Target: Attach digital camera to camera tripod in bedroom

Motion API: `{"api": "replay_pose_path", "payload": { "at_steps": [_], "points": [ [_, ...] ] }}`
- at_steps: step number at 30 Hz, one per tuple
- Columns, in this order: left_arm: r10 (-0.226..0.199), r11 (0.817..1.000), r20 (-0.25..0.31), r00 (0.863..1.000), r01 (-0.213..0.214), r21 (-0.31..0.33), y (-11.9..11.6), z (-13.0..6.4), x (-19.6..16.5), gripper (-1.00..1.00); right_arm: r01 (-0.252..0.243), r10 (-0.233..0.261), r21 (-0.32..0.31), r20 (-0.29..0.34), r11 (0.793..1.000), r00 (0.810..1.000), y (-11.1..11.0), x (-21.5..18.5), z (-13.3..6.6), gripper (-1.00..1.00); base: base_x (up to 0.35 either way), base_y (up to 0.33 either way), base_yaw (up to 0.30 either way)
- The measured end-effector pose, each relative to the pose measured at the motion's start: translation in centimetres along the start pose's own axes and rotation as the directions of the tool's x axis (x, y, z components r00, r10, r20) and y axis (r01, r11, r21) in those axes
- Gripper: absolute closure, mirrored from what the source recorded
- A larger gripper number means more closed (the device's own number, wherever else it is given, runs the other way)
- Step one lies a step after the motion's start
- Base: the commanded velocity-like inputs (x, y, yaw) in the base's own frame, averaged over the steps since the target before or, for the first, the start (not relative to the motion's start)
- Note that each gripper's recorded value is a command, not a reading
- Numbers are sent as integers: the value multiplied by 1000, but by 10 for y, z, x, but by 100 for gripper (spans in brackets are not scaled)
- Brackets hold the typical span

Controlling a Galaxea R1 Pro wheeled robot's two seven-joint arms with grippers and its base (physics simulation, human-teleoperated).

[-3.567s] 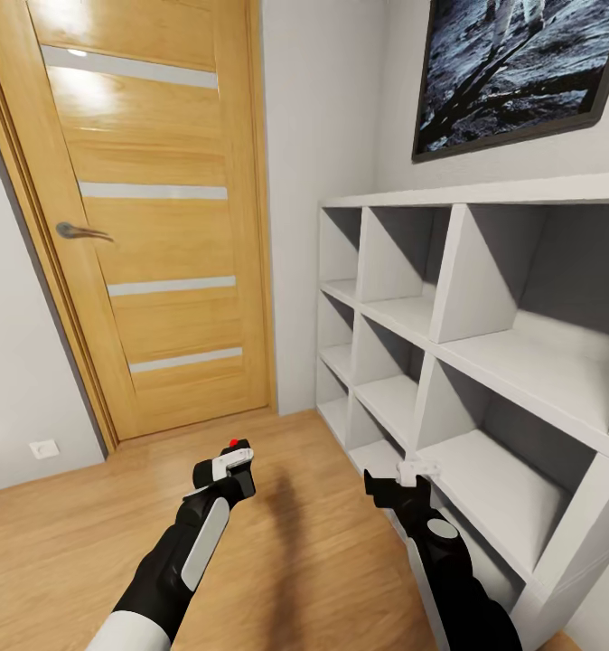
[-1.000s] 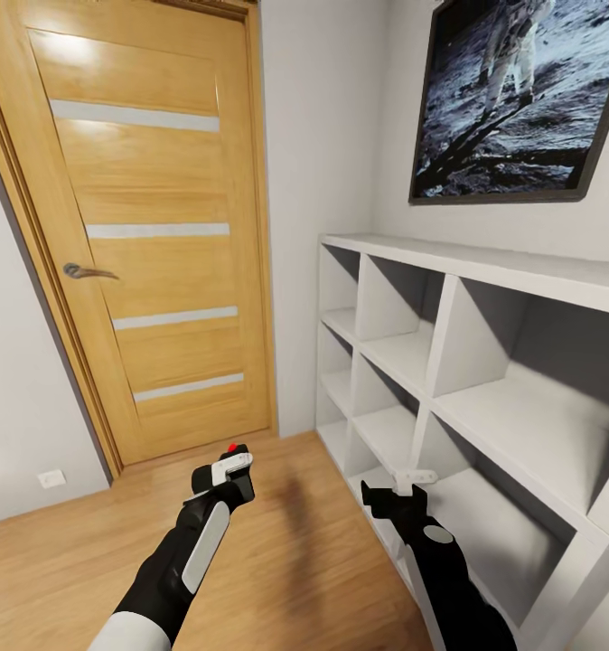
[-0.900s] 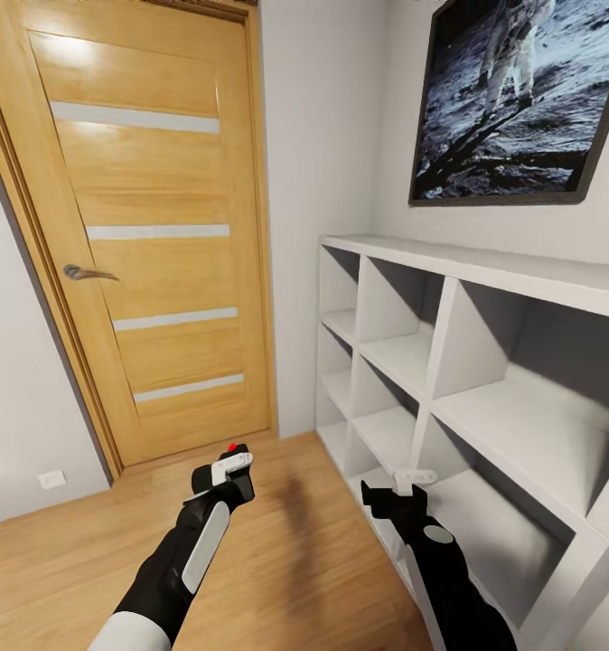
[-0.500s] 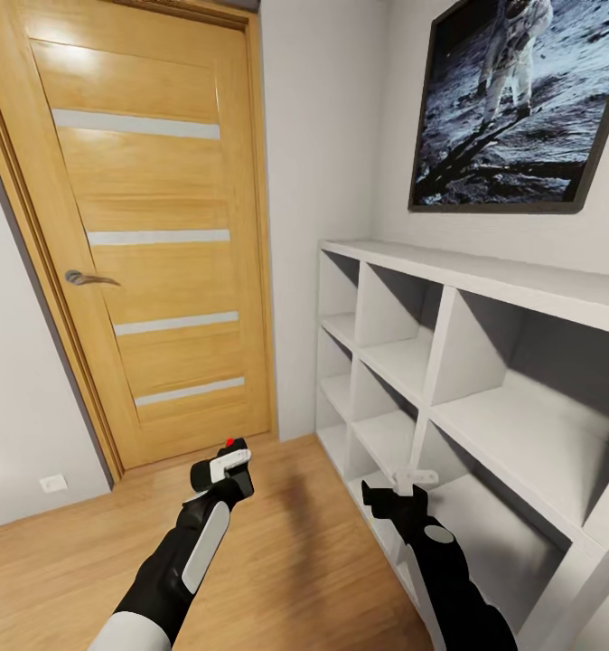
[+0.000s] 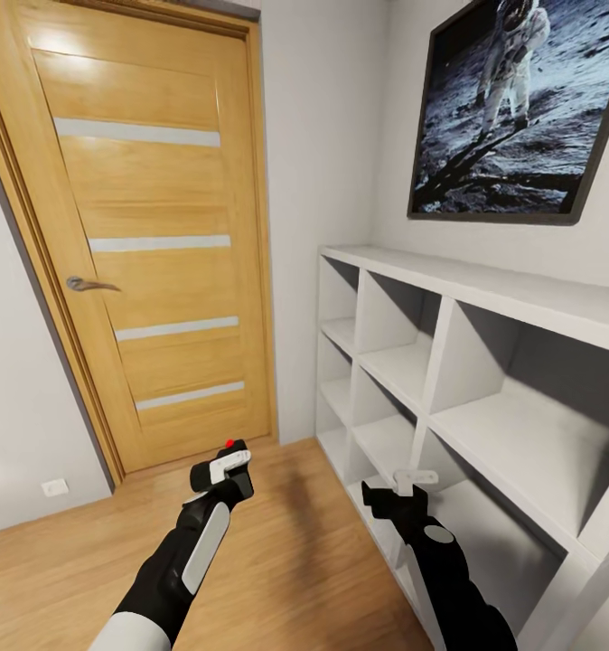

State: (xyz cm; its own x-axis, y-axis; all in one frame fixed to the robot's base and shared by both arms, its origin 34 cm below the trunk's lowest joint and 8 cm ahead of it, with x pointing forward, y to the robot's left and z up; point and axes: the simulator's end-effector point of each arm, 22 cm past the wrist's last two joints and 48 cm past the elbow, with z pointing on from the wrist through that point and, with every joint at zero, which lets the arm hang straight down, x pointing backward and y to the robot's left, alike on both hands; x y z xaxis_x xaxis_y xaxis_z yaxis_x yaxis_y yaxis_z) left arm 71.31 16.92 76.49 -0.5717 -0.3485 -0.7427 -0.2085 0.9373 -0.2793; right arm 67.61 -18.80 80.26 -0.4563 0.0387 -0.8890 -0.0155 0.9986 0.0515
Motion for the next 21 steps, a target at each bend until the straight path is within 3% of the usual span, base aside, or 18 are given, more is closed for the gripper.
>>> {"api": "replay_pose_path", "payload": {
  "at_steps": [21],
  "points": [
    [11,1000,-33,999,-12,-20,-3,-16,-11,100,-3,3,0,-5,1000,1000,1,-30,-15,-100,0,0,0]
  ]
}}
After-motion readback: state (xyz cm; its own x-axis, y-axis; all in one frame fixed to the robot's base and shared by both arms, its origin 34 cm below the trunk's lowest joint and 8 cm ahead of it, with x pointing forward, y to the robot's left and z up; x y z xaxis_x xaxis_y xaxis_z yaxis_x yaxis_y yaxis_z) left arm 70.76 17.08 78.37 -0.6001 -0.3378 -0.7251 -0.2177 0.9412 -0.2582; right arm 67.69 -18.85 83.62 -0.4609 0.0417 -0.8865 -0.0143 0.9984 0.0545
